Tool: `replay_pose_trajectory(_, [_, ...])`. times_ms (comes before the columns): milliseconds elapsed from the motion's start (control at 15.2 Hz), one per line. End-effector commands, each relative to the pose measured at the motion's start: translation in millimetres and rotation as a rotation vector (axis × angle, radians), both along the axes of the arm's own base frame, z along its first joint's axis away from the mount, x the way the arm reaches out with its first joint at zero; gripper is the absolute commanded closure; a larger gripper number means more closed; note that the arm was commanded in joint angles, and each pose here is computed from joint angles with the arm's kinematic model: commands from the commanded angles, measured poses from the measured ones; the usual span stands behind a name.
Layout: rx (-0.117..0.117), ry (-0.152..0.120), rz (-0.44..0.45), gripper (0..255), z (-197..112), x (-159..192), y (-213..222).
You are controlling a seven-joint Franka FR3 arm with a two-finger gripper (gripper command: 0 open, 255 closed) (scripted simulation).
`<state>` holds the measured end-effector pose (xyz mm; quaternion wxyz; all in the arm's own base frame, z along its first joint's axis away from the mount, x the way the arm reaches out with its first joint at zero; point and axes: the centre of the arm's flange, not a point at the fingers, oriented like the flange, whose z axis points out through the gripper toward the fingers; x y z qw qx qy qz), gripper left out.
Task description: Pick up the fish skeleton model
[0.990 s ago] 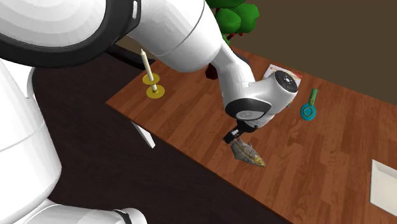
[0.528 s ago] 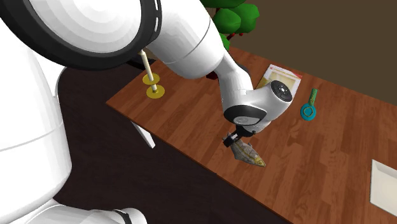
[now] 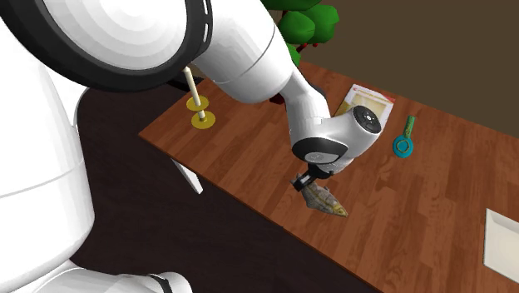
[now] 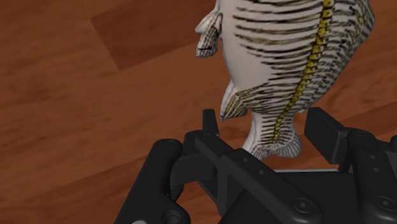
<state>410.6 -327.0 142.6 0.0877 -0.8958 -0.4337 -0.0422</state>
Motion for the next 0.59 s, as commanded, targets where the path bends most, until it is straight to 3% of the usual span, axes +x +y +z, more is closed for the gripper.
replay_pose_trajectory(0, [-0.001,0.002,-0.002,255,-1,-1,-1])
replay_pose_trajectory(528, [-0.001,0.002,-0.002,255,37,-1,-1])
